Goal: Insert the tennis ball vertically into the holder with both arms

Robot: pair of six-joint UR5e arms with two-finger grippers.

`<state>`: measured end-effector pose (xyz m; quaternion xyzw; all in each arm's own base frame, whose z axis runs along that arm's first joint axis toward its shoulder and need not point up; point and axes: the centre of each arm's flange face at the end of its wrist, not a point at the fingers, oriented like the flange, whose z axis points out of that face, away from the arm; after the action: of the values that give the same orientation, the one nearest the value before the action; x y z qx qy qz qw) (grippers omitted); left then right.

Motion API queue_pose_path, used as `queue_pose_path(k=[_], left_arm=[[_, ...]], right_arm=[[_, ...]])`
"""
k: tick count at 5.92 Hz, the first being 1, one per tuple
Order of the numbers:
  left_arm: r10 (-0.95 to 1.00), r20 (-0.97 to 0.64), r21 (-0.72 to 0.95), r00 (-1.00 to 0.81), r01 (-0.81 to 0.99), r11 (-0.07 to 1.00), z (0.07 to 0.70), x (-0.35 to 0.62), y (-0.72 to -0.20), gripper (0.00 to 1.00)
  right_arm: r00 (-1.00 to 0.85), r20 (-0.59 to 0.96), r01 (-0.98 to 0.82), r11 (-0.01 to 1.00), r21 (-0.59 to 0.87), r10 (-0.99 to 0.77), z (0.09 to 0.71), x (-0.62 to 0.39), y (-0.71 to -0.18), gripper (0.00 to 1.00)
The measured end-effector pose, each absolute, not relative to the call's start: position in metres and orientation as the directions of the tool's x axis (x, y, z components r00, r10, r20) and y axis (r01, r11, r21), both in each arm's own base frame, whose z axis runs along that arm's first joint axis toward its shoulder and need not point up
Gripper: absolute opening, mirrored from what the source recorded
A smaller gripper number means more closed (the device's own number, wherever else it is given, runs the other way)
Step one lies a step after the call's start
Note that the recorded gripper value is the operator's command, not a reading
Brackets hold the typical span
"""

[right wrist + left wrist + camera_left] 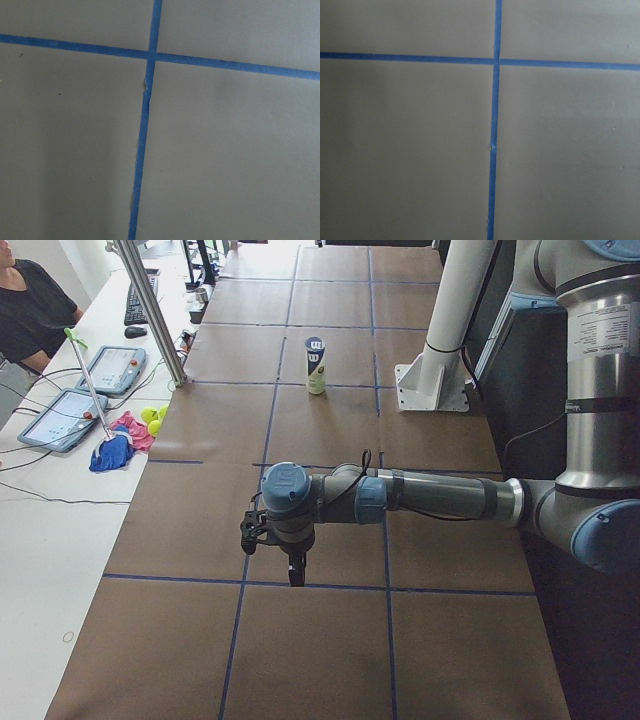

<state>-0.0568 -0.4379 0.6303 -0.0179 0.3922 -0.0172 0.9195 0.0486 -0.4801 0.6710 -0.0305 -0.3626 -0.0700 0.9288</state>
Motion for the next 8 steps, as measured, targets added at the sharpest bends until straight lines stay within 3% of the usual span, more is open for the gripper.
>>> queue_pose_path(k=[8], left_arm=[[-0.019, -0.712, -0.032, 0.702, -0.005, 0.999, 0.625, -0.049, -0.436, 1.00]], right_arm=[[0.716, 0.686, 0.150, 0.988, 0.034, -0.132, 0.651, 0.048, -0.476, 1.00]])
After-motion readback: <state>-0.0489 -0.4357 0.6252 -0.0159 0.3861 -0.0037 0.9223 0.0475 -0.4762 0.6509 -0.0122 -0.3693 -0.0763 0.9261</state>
